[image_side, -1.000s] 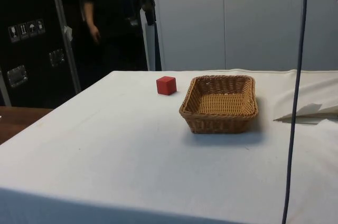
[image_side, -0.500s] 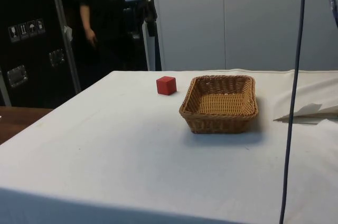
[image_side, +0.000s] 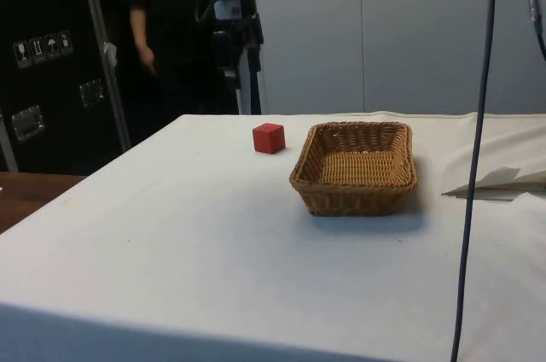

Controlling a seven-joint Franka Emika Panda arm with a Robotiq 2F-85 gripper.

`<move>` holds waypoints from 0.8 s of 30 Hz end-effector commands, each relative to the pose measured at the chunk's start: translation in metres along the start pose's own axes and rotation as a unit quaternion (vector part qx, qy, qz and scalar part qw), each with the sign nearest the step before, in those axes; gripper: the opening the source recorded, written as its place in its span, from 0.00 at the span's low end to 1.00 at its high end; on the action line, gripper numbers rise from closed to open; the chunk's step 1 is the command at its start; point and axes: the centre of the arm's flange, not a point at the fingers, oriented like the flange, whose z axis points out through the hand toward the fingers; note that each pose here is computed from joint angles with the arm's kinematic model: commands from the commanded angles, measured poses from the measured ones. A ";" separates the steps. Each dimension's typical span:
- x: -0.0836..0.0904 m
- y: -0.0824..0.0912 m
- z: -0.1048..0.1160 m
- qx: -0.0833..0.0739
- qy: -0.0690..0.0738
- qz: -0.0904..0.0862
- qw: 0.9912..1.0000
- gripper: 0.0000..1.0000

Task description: Pick up the cube and place it into the basket.

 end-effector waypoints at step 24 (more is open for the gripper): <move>-0.007 0.048 0.053 -0.009 0.036 0.014 0.999 1.00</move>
